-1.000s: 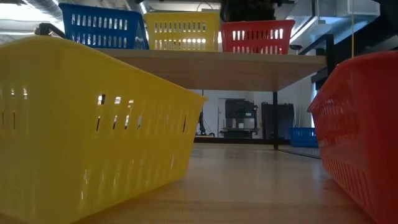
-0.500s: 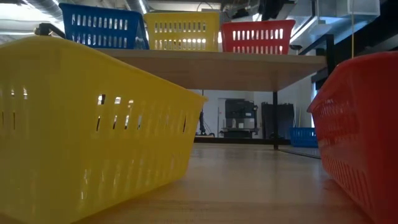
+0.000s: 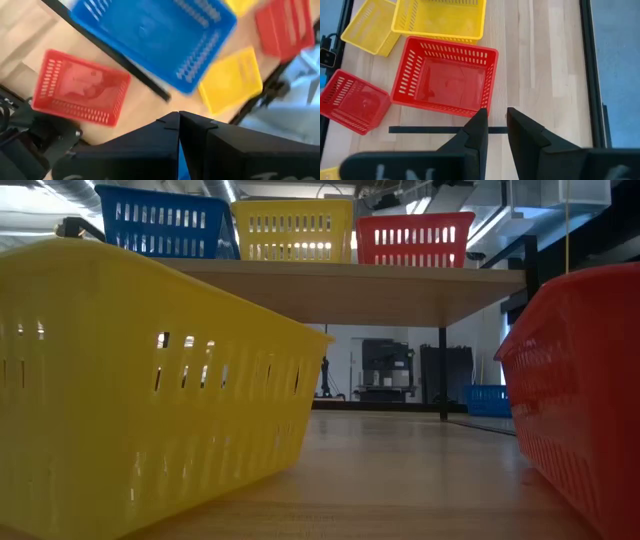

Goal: Stack baskets on shelf by color
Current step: Stack the bottom blue bin on top of the blue bin on the shelf

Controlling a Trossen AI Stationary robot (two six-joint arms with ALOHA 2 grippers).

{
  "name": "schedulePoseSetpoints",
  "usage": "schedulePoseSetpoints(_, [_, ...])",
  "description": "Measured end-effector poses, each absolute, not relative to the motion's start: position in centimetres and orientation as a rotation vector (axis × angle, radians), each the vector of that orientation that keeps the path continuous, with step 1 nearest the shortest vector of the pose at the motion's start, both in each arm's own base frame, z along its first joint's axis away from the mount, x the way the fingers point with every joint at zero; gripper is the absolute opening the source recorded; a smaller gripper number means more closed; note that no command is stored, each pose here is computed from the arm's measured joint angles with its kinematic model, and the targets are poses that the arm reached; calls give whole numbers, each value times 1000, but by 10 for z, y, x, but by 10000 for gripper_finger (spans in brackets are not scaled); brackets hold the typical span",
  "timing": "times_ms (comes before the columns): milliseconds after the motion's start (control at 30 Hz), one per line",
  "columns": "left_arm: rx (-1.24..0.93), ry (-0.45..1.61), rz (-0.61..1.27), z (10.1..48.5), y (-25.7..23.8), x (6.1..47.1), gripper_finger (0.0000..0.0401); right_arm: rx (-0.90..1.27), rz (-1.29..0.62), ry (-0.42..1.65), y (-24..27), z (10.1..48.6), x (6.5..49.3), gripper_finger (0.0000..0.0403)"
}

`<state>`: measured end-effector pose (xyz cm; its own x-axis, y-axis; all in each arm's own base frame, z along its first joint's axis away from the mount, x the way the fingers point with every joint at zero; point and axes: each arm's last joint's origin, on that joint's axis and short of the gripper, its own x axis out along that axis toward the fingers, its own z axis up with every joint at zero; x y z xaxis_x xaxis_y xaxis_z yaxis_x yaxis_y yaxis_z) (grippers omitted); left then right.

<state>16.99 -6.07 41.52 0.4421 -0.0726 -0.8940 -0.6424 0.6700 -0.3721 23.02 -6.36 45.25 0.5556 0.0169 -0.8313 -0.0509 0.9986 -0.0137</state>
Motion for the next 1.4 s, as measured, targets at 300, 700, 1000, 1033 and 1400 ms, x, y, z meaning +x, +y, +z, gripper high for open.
schedulePoseSetpoints(300, [-684, 1169, 342, 409, -90, 148, 0, -38, 95, 964, -61, 454, 228, 69])
schedulePoseSetpoints(700, [-537, 1250, 145, 375, -145, 121, 0, 83, 179, 927, -32, 458, 233, 69])
schedulePoseSetpoints(1000, [-496, 1291, 109, 338, -165, 116, 0, 85, 233, 846, -11, 463, 243, 69])
schedulePoseSetpoints(1033, [-490, 1294, 113, 334, -165, 116, 0, 82, 236, 839, -10, 464, 243, 69])
schedulePoseSetpoints(1400, [-330, 1439, 143, 290, -161, 111, 41, 124, 219, 819, -9, 465, 246, 69])
